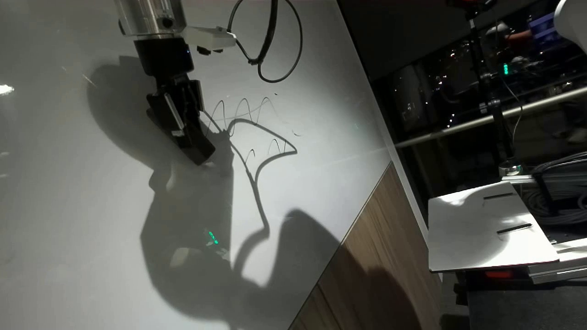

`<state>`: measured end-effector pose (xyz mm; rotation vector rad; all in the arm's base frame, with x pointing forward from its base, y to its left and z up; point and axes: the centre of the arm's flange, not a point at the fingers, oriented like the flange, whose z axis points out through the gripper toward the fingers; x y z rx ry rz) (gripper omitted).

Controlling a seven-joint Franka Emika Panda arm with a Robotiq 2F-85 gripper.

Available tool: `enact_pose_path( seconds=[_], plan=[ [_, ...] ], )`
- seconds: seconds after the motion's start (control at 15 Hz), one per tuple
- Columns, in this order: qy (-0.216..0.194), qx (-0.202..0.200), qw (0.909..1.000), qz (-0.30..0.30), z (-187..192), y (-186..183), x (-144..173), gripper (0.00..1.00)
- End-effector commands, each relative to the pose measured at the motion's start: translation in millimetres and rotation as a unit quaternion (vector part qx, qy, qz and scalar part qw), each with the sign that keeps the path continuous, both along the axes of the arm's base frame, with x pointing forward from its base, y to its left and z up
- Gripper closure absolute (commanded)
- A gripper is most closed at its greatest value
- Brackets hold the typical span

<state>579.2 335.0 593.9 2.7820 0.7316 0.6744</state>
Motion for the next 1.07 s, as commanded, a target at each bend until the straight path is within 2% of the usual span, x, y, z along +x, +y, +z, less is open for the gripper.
enact_pose_path(
  seconds=[0.0, 0.27, 0.6, 0.67, 0.8, 1.0],
  plan=[
    [0.001, -0.016, 0.9995, -0.028, 14, -1, 14, 0.68],
    [0.009, -0.023, 0.9967, -0.077, 8, -49, 25, 0.68],
    [0.013, -0.015, 0.9901, -0.139, 5, -69, 17, 0.68],
    [0.012, -0.011, 0.9884, -0.151, 0, -122, 35, 0.68],
    [0.013, -0.013, 0.9842, -0.176, -3, -150, 37, 0.68],
    [0.011, -0.016, 0.9758, -0.218, -5, -210, 37, 0.68]
  ],
)
